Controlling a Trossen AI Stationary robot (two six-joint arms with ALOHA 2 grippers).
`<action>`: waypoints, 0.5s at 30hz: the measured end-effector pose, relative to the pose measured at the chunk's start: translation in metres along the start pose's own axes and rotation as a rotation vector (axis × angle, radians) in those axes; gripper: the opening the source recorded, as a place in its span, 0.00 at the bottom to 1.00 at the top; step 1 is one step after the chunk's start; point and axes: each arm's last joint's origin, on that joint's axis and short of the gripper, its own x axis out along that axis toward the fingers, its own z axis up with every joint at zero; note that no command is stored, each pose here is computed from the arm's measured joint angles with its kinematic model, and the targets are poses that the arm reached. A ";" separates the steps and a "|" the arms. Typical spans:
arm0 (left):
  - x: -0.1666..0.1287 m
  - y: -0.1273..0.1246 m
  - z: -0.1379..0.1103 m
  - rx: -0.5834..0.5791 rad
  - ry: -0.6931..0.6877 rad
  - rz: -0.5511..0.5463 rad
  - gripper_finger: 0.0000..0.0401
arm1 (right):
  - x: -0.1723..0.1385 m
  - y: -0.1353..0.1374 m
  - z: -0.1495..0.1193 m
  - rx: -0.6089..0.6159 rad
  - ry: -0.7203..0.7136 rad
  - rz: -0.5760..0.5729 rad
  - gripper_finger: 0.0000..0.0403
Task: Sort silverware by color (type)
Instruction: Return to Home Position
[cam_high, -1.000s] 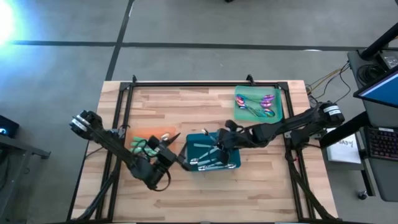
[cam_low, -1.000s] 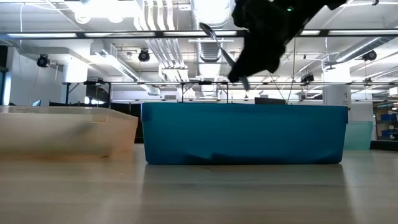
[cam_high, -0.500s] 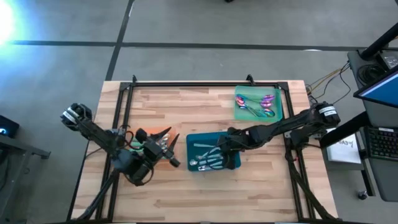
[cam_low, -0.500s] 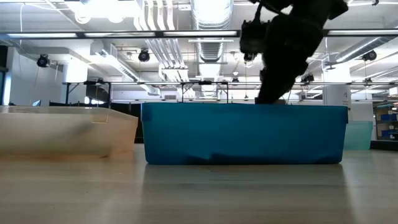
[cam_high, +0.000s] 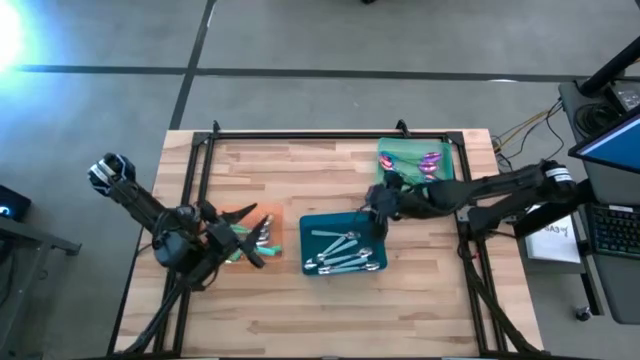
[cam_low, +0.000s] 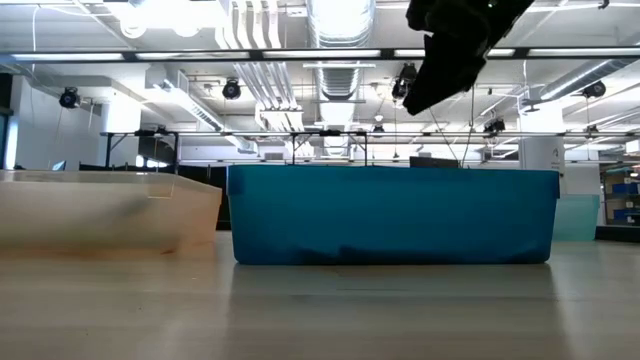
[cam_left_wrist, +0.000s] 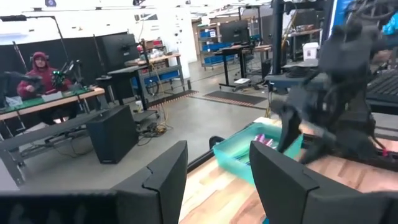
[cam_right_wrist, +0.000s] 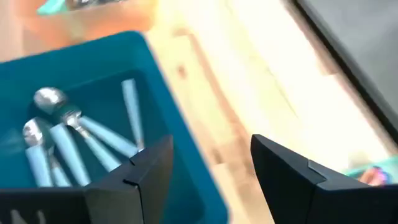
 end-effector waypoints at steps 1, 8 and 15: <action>0.000 0.006 -0.004 -0.004 0.000 0.001 0.39 | -0.003 -0.006 0.001 0.012 -0.014 -0.016 0.52; 0.000 0.056 -0.028 -0.032 0.001 0.003 0.39 | -0.021 -0.045 -0.005 0.113 -0.053 -0.087 0.52; 0.000 0.096 -0.052 -0.071 0.000 0.002 0.39 | -0.032 -0.072 -0.036 0.247 -0.091 -0.147 0.52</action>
